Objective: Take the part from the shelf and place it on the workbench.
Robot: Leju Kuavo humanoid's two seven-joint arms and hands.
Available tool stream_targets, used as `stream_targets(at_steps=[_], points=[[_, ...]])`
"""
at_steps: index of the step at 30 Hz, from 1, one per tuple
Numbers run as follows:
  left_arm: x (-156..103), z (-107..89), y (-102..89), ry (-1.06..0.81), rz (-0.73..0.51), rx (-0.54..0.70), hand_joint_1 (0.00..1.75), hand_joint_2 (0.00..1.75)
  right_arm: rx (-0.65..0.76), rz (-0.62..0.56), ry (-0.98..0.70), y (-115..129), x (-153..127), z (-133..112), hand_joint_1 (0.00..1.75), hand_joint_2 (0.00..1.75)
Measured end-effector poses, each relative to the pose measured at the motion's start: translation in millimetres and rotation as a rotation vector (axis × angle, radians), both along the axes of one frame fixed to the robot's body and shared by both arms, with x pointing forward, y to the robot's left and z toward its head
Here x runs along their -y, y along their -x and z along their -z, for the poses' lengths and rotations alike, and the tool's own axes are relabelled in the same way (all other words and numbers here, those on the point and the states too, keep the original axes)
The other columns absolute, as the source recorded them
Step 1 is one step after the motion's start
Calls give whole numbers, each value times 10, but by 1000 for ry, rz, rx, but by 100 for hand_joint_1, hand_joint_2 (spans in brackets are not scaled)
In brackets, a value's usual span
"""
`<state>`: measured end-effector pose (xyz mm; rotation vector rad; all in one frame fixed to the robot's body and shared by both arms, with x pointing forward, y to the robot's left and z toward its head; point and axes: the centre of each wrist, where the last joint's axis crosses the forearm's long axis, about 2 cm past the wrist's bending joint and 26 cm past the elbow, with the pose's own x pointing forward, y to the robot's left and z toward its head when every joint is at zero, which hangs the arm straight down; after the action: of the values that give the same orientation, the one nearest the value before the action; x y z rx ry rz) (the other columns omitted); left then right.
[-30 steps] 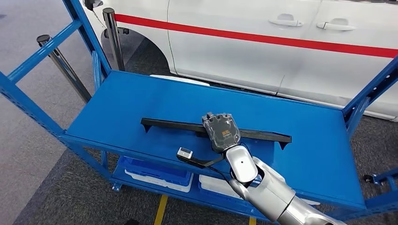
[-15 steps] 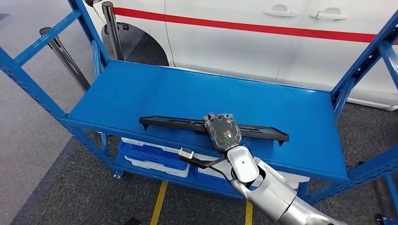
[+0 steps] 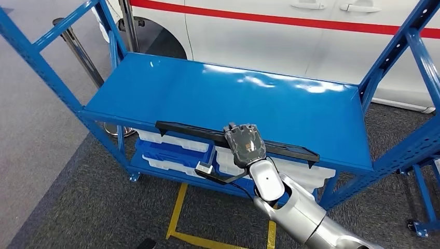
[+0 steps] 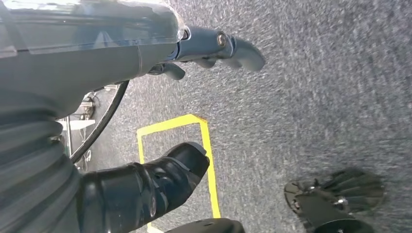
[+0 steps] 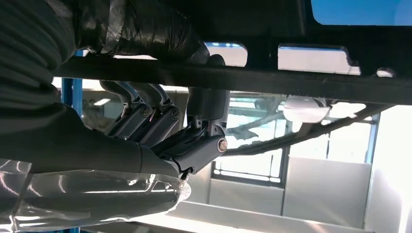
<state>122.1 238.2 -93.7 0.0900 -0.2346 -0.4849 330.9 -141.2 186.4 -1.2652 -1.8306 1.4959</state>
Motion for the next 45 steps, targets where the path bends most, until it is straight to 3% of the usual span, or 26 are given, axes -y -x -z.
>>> stream_targets(at_steps=[32, 45], points=[[25, -2, 2, 11, 5, -7, 0, 175, -11, -2, -18, 20, -55, 4, 175, 175], [30, 1, 15, 8, 4, -9, 0, 175, -196, -89, -282, 71, -55, 26, 175, 175]])
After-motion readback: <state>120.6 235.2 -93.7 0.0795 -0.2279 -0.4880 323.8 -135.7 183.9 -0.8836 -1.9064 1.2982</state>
